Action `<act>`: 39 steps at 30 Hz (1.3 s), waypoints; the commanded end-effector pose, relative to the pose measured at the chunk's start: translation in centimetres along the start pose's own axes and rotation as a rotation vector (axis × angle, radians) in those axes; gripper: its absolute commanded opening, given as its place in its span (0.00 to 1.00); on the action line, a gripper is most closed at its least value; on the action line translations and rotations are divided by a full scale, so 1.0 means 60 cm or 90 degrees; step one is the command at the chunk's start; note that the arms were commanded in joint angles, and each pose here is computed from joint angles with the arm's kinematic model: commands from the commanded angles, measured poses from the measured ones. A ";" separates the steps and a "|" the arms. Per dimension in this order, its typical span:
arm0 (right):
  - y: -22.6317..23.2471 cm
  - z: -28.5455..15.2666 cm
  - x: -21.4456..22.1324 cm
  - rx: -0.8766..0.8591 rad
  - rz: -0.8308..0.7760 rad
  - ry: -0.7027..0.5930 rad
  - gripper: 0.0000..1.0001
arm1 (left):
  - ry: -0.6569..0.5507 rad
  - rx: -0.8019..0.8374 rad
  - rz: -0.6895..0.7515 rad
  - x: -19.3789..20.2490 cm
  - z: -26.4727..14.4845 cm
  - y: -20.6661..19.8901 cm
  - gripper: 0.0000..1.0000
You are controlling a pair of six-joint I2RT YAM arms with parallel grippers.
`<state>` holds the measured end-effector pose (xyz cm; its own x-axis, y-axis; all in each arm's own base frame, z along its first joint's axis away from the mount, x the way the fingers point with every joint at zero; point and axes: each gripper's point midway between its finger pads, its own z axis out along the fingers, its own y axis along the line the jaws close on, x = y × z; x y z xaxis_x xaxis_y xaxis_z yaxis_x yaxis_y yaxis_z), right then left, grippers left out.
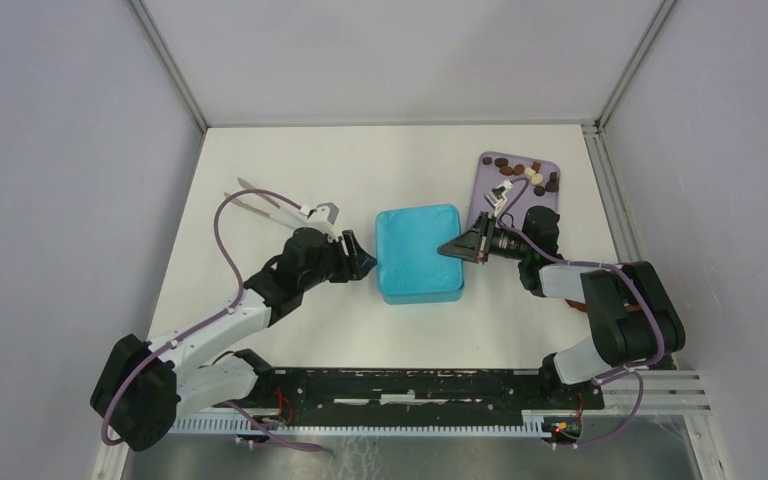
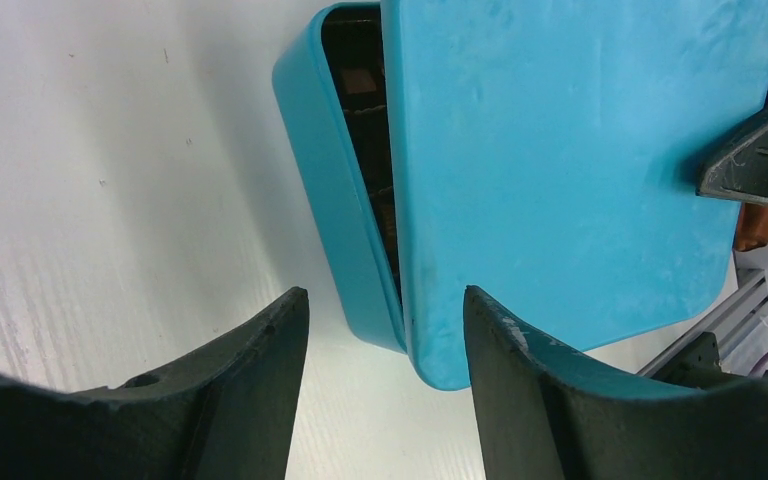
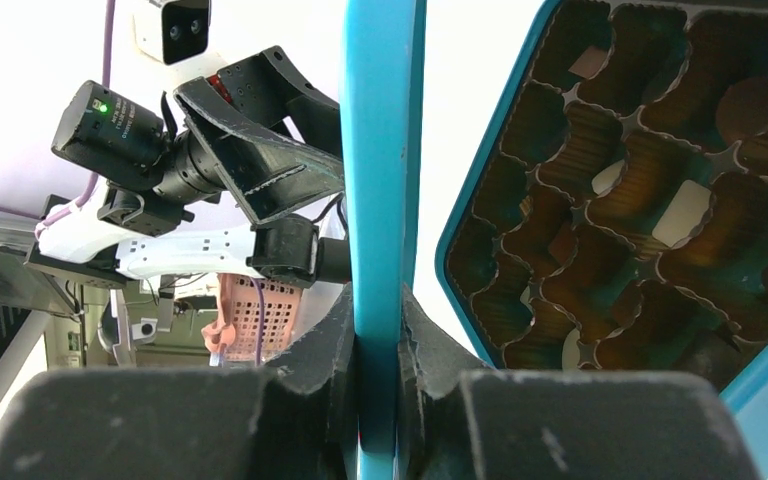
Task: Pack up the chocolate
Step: Close the box lid on the packing box.
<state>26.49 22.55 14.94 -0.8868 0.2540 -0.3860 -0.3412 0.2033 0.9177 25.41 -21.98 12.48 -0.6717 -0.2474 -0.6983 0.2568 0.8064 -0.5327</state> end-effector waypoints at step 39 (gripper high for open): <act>-0.090 -0.003 -0.024 0.092 -0.052 0.026 0.33 | 0.105 0.049 0.017 0.030 0.054 -0.061 0.62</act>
<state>28.63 21.18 10.69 -0.8949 0.2228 -0.3866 -0.3085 0.3168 0.8969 24.98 -25.97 9.96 -0.7848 -0.1307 -0.6059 0.2876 0.7892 -0.5427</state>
